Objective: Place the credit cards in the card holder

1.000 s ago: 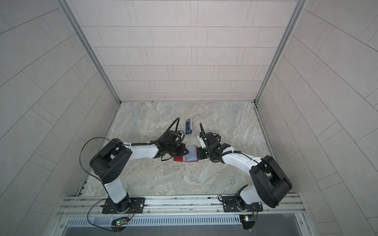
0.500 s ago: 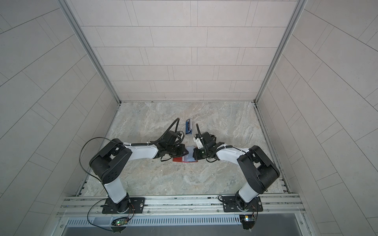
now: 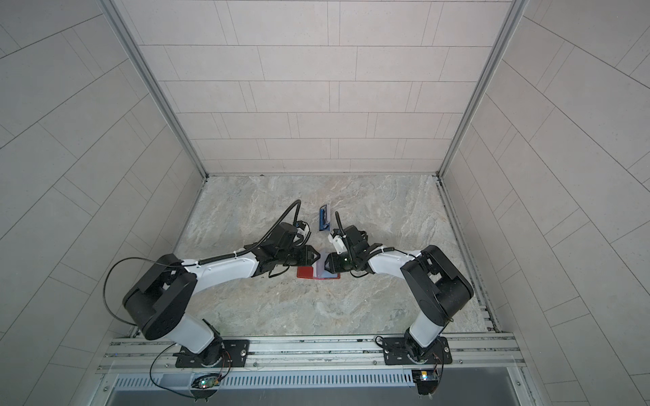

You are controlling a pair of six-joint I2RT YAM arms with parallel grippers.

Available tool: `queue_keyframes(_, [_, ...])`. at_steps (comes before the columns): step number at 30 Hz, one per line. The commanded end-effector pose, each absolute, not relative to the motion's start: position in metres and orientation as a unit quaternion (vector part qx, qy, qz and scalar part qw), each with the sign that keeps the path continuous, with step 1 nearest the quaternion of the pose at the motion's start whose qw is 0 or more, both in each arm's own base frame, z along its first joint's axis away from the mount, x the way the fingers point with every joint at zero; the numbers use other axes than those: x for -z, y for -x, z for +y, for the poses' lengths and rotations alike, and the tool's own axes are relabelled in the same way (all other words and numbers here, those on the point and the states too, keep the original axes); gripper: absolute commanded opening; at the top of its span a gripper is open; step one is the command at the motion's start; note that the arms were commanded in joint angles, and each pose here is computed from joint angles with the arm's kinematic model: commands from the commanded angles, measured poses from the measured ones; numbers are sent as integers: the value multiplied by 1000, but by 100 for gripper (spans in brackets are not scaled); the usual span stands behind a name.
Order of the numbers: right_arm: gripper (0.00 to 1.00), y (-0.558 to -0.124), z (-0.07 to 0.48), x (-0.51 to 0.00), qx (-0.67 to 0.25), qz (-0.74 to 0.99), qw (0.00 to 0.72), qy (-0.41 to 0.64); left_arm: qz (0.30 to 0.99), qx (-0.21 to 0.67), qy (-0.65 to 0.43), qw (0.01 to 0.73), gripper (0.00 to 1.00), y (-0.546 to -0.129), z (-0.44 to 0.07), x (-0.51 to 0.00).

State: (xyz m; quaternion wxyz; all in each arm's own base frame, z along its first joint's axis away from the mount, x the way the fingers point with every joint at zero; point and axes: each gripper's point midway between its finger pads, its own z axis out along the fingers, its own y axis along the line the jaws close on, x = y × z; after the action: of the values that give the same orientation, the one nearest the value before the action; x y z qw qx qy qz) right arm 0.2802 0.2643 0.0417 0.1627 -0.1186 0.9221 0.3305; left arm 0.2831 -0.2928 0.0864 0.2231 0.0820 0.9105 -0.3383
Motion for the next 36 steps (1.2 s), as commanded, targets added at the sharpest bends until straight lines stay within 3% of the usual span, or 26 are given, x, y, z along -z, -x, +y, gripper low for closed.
queue_keyframes(1, [37, -283, 278, -47, -349, 914, 162, 128, 918, 297, -96, 246, 35, -281, -274, -85])
queue_keyframes(18, [32, -277, 277, -17, -295, 936, 135, 139, 916, 284, -122, 255, 31, -273, -267, -86])
queue_keyframes(28, [31, -275, 275, -10, -276, 942, 128, 139, 926, 295, -129, 199, 18, -269, -280, -57])
queue_keyframes(36, [33, -276, 263, -18, -250, 948, 146, 135, 945, 260, -98, 171, 17, -271, -273, -23])
